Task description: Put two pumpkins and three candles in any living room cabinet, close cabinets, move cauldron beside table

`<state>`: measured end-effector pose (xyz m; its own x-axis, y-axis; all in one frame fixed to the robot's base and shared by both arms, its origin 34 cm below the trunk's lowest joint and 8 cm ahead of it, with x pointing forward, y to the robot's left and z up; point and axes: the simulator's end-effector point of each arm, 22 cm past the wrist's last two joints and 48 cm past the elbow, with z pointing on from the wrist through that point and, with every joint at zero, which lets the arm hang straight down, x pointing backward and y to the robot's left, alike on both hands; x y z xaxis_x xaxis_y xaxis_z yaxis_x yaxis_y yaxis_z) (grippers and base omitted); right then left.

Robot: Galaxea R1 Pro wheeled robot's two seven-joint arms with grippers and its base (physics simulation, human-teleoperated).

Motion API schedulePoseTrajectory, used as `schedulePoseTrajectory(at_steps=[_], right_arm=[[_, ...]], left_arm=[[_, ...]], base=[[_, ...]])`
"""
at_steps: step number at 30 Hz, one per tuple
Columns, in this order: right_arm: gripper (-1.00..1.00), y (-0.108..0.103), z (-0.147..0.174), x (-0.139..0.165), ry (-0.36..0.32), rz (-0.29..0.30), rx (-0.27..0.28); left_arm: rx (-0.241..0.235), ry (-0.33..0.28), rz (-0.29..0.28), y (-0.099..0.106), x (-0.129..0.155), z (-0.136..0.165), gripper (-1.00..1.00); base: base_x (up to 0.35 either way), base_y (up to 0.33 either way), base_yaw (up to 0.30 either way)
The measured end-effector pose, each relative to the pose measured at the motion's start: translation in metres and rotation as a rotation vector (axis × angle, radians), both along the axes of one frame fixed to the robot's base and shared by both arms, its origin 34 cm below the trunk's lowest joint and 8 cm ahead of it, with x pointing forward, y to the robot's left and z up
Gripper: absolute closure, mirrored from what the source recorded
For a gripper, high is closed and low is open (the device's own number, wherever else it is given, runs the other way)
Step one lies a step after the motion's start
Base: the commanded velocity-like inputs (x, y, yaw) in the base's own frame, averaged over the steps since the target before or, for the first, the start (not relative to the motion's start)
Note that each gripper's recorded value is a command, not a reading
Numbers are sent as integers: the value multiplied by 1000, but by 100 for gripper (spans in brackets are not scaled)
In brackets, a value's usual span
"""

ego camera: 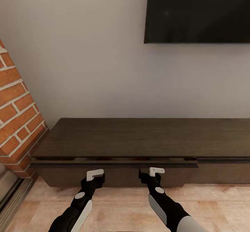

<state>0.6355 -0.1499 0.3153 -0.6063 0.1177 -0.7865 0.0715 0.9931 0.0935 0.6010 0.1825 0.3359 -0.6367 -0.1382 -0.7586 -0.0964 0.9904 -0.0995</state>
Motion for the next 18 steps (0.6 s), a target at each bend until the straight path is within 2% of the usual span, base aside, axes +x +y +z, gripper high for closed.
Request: schedulePoseTrajectory(at_steps=[7,18], right_arm=[[-100,0,0,0,0,0,0],[-100,-1,0,0,-2,0,-2]], left_arm=[[1,1,3,1,0,0,-100],[2,1,5,1,0,0,-100]], base=[[109,0,0],[-244,0,0]])
